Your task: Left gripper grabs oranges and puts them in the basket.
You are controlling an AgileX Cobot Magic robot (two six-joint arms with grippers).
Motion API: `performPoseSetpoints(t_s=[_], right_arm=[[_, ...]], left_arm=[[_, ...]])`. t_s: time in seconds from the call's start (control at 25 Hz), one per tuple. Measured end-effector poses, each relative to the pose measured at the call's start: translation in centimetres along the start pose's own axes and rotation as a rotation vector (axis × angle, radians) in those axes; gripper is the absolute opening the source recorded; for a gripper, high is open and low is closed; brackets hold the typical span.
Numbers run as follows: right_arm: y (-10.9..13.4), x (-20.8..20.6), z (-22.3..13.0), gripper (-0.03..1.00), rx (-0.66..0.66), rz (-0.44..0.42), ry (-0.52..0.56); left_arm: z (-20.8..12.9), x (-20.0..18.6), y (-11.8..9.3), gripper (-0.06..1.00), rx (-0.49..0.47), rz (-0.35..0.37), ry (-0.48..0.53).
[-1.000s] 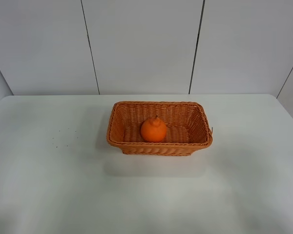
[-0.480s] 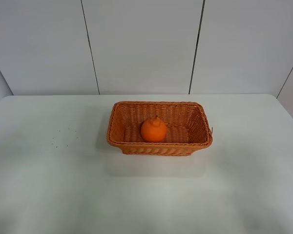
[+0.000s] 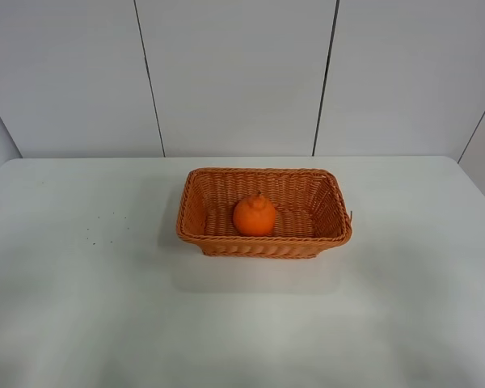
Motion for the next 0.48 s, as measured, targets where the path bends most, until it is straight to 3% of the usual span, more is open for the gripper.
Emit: performPoseSetpoints(t_s=[0.48], right_arm=[[0.00,0.00,0.00,0.69,0.000,0.000,0.000]], left_arm=[[-0.32,0.23,-0.21,0.78,-0.012,-0.018,0.019]])
Point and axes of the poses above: a point on each arm's last joint axis where the gripper is mounted, x pointing out along that axis toward the gripper, y along the wrist's bending axis when the last joint is at zero, z = x × y, the point moved 2 cm from there along x, pointing out along that axis toward the gripper
